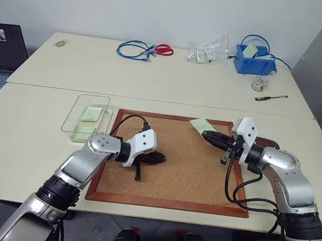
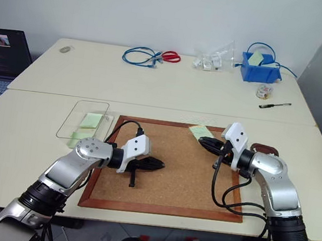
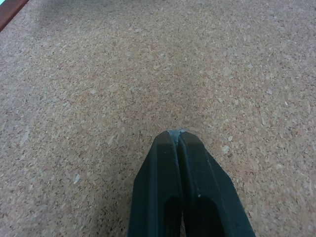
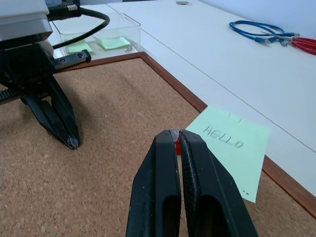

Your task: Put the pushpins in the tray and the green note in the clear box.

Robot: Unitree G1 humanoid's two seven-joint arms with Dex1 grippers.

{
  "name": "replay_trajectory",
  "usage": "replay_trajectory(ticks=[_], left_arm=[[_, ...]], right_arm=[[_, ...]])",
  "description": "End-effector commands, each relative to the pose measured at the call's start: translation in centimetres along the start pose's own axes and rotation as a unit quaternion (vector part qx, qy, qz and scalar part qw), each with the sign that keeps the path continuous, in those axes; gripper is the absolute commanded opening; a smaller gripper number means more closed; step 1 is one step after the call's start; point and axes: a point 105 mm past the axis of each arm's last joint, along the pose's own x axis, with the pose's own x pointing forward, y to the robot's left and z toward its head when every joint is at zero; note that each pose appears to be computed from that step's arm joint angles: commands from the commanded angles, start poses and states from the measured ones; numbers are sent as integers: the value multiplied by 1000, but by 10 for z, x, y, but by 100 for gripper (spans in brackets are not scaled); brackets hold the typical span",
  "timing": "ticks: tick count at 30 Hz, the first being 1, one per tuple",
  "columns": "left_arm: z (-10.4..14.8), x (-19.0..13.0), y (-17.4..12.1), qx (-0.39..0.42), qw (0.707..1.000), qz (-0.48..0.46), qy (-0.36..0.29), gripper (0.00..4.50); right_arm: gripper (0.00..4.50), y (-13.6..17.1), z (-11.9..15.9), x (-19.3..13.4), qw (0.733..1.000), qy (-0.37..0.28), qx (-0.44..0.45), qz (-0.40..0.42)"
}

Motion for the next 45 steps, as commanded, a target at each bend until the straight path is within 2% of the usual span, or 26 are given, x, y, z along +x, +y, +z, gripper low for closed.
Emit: replay_trajectory(ticks=[1,3,5,11,15,27,37,40,45], left_arm=[[13,-6,2,-170,981,4,-91,0],[38,-17,2,-242,958,-22,-155,45],[47,-26,1,-287,940,-38,-183,74],[55,-50,5,-416,877,-60,-233,192],[52,-43,11,-493,832,-52,-249,254],[77,-13,3,-598,738,-122,-286,254],[93,-1,2,-596,740,-132,-281,254],[93,-1,3,-597,739,-130,-284,214],[95,-2,3,-596,738,-131,-287,122]], right_arm=[[6,6,15,-7,1000,-12,-23,9],[0,9,15,-9,999,-9,-31,13],[0,11,17,-10,999,-9,-34,14],[0,15,22,-10,999,-12,-47,19],[0,20,28,-10,997,-14,-72,33],[0,48,35,-6,984,-22,-153,85],[0,53,36,-7,982,-25,-166,92],[0,53,37,-6,981,-26,-170,92],[0,53,38,-6,981,-29,-170,91]])
